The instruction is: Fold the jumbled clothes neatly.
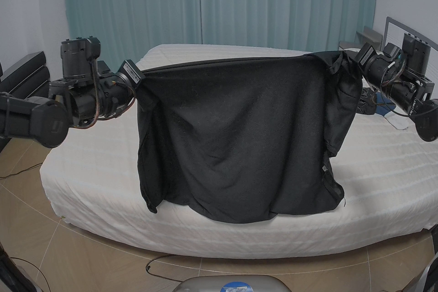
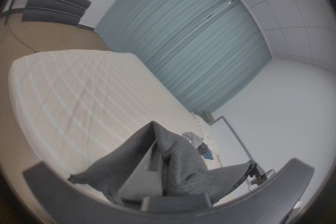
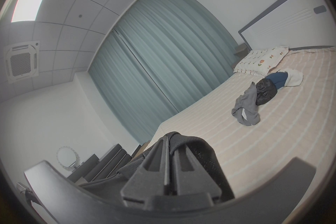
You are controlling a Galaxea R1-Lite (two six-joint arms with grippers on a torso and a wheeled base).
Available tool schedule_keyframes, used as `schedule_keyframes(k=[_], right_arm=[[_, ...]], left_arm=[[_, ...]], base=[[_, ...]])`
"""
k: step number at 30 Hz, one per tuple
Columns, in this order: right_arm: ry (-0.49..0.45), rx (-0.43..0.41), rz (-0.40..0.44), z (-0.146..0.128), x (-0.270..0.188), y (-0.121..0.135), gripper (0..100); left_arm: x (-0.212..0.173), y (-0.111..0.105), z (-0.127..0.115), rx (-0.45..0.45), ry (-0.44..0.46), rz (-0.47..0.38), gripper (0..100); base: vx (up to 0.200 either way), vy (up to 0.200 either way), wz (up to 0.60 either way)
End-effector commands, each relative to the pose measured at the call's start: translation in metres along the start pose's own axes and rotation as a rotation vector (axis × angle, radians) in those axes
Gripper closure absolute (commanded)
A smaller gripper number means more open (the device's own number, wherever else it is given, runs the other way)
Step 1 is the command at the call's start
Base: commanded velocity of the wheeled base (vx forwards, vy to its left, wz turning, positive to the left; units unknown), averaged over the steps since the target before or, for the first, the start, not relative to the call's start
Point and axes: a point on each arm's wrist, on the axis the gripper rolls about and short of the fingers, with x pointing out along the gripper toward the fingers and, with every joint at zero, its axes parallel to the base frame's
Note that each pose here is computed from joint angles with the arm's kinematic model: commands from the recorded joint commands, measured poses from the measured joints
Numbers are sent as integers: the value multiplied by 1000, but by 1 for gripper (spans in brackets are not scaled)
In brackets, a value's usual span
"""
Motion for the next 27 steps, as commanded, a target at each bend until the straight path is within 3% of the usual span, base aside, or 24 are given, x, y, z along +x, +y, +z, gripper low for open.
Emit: schedule_keyframes(k=[1,7,17,22,27], right_arm=[[60,0,-56,-28,39,-27,100],[70,-1,-79,-46,63,-41,100],[113,-6,-101,-87,86,-67,100],[155,-3,-147,-114,101,-88,100],[176,-11,-187,-146,111,-109,100]], left_arm=[[49,34,-14,30,48,88,100],[84,56,-21,120,66,127,100],[123,85,-50,119,121,181,100],[141,109,-69,115,158,229,100],[158,125,-80,119,133,286,100]], base=[[200,0,0],[200,0,0],[200,0,0],[0,0,0],[0,0,0]])
